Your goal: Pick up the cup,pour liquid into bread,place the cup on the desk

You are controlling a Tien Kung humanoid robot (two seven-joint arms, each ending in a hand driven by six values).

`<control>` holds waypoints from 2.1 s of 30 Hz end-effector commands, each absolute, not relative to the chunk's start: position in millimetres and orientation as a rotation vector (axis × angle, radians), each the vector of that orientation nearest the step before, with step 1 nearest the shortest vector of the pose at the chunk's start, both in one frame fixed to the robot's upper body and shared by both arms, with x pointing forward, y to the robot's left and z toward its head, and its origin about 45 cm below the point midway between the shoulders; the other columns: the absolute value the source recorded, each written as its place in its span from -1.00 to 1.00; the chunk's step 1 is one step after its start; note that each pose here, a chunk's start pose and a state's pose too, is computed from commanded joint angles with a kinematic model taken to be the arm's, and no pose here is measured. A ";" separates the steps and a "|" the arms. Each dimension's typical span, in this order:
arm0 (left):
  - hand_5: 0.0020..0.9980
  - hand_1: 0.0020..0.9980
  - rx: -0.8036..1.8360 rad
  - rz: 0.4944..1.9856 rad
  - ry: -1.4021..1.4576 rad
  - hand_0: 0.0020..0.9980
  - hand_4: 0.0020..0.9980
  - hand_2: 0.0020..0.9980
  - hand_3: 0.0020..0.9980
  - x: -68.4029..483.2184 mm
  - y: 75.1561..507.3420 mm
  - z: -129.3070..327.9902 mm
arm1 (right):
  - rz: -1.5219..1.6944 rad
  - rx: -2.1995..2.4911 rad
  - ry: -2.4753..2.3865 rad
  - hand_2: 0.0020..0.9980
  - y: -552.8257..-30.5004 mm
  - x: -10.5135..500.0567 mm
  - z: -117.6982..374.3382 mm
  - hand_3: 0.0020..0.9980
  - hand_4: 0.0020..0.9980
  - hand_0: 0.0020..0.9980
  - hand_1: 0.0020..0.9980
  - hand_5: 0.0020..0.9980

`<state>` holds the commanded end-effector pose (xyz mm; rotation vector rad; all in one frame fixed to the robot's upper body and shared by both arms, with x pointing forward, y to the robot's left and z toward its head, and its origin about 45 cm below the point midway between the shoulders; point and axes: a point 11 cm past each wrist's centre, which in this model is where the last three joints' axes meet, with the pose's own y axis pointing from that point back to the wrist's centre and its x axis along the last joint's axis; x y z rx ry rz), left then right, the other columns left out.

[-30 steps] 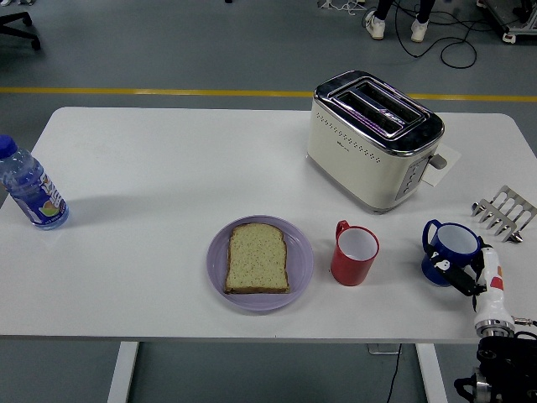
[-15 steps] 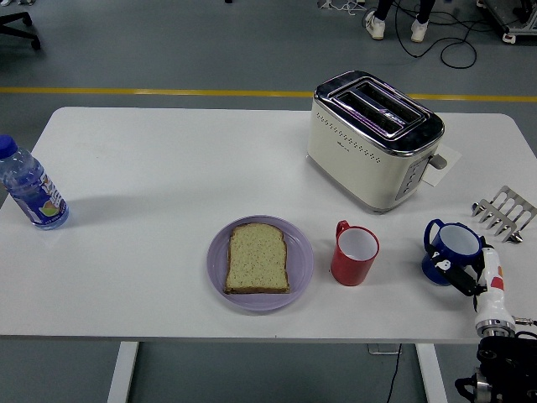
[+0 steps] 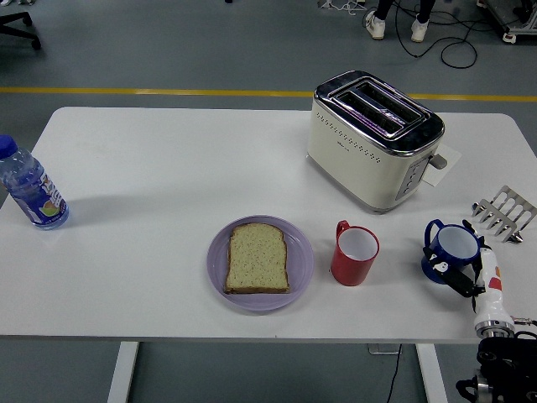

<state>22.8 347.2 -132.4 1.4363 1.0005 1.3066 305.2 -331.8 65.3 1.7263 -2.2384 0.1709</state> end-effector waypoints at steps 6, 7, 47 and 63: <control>0.73 0.27 1.438 1.304 1.001 0.26 -0.51 0.30 0.01 21.8 346.9 -132.5 | 0.185 1.730 -2.238 0.85 -331.5 303.8 66.5 1.00 0.77 0.77 0.56 -1.00; 0.73 0.27 1.438 1.303 1.002 0.26 -0.51 0.30 0.01 21.5 346.8 -132.6 | 0.189 1.731 -2.241 0.88 -331.7 303.5 67.2 1.00 0.80 0.79 0.59 -1.00; 0.74 0.28 1.438 1.303 1.001 0.27 -0.53 0.30 0.00 21.9 347.6 -132.4 | 0.505 1.901 -2.485 0.89 -317.1 315.7 195.0 1.00 0.87 0.83 0.63 -0.93; 0.73 0.28 1.437 1.305 0.998 0.27 -0.53 0.30 0.00 23.9 348.0 -132.1 | -0.209 2.131 -2.883 0.46 -344.7 322.6 212.9 0.40 0.43 0.53 0.34 -0.40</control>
